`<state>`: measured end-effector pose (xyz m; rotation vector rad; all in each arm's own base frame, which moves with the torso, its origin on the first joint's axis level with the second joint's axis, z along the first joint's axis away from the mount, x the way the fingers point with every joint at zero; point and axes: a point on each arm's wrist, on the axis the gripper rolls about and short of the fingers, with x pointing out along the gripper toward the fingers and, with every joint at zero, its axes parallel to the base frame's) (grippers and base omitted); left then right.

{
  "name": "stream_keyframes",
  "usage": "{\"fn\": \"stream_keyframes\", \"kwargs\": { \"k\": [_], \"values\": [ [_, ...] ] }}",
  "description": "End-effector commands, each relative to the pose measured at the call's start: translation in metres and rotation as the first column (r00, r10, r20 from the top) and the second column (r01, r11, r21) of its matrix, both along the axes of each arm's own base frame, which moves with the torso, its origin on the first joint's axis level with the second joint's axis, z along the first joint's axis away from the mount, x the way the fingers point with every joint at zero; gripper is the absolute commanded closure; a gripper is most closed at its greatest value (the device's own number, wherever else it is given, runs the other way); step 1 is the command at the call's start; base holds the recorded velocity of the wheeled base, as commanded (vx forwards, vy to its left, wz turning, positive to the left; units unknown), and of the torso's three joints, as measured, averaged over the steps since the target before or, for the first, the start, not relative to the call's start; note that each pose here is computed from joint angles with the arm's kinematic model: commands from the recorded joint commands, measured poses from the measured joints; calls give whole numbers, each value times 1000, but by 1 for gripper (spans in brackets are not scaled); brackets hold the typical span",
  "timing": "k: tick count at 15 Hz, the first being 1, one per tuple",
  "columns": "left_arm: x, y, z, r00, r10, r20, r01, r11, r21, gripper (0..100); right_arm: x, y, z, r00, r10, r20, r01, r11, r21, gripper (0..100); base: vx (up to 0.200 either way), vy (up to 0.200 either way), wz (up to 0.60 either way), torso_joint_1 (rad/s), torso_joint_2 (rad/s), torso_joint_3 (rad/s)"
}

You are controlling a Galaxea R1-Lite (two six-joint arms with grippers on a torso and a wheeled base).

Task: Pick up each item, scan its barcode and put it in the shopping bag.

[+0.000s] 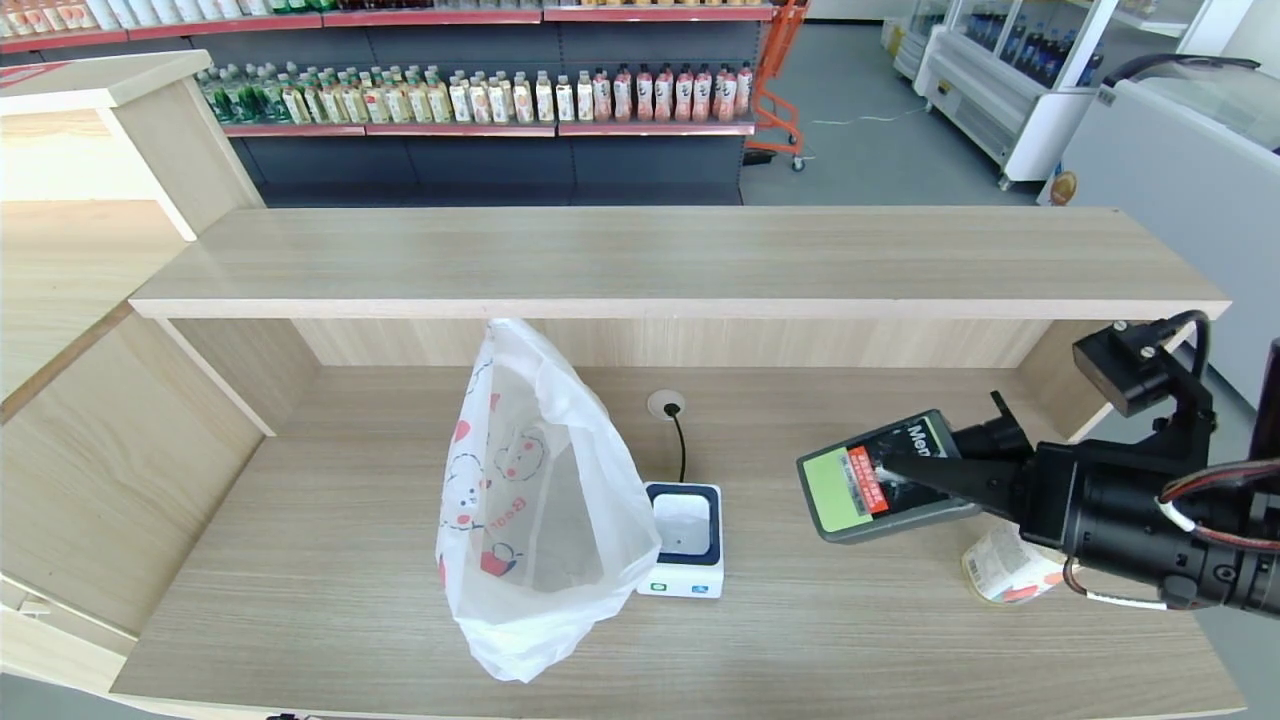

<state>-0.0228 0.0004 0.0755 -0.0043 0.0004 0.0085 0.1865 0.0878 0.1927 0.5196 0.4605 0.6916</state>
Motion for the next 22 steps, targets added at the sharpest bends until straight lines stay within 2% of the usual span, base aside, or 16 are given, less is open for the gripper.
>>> {"fn": "stream_keyframes", "kwargs": {
  "k": [1, 9, 13, 15, 18, 20, 22],
  "values": [
    [0, 0, 0, 1000, 1, 0, -1, 1000, 0, 0, 10, 4, -10, 998, -8, -63, 8, 1000, -9, 100, 0, 0, 0, 0, 0, 0],
    [0, 0, 0, 1000, 1, 0, -1, 1000, 1, 0, 3, 1, -18, 996, -10, -87, 9, 1000, -20, 100, 0, 0, 0, 0, 0, 0],
    [0, 0, 0, 1000, 1, 0, -1, 1000, -2, 0, 5, 2, -21, 995, -14, -97, 11, 999, -32, 100, 0, 200, 0, 0, 0, 4],
    [0, 0, 0, 1000, 1, 0, -1, 1000, 1, 0, 13, -1, -34, 997, -12, -81, 2, 991, -131, 100, 0, 200, 0, 10, 2, 2],
    [0, 0, 0, 1000, 1, 0, -1, 1000, 0, 0, 34, 0, -51, 997, -24, -75, 5, 972, -237, 100, 0, 0, 0, 0, 0, 0],
    [0, 0, 0, 1000, 1, 0, -1, 1000, 0, 0, 50, 6, -60, 995, -48, -82, 23, 959, -281, 100, 0, 0, 0, 0, 0, 0],
    [0, 0, 0, 1000, 1, 0, -1, 1000, 0, 0, 64, 12, -66, 994, -49, -97, 18, 957, -290, 100, 0, 0, 0, 0, 0, 0]
  ]
}}
